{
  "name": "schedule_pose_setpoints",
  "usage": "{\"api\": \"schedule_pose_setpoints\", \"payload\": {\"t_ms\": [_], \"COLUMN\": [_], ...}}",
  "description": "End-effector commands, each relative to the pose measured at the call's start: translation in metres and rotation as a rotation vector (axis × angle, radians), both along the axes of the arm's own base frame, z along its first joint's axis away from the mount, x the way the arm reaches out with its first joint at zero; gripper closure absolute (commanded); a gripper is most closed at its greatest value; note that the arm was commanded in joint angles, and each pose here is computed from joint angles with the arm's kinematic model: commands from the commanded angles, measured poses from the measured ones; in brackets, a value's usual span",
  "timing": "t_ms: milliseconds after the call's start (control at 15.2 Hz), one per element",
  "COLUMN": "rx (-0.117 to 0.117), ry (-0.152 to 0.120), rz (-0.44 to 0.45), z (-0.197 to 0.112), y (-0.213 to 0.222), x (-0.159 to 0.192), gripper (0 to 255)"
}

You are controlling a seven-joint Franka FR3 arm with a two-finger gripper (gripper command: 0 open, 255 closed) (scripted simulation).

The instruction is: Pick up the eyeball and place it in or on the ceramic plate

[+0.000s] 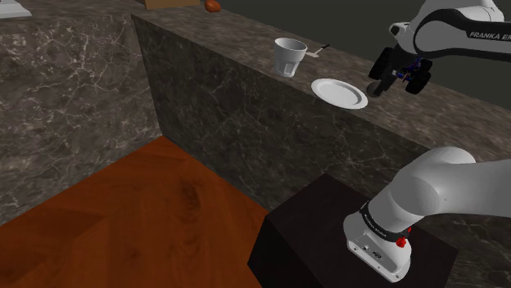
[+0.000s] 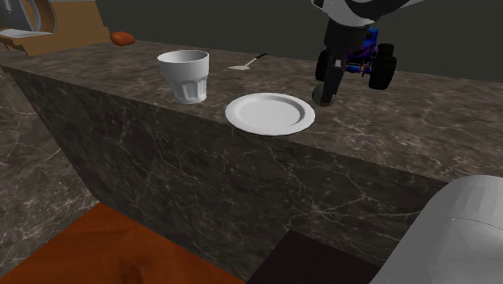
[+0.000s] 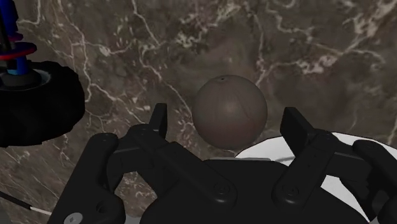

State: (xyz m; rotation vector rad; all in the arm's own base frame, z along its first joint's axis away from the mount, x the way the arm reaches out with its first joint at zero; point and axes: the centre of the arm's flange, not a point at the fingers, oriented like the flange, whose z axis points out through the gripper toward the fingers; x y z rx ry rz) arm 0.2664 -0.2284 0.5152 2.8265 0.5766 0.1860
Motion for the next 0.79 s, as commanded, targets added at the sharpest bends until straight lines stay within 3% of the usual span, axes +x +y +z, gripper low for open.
{"api": "schedule_pose_setpoints", "payload": {"t_ms": [0,594,660,726], "rx": [0.0,0.0,0.0,0.0], "ry": [-0.001,-0.001,-0.001,-0.001], "rz": [0.001,0.001,0.001,0.001], "z": [-0.0105,-0.0134,-0.0134,-0.0134], "y": [-0.0027,-0.0033,-0.0033,-0.0033], "x": [0.0009,0.0014,0.0014,0.0014], "gripper": [0,0,255,255]}}
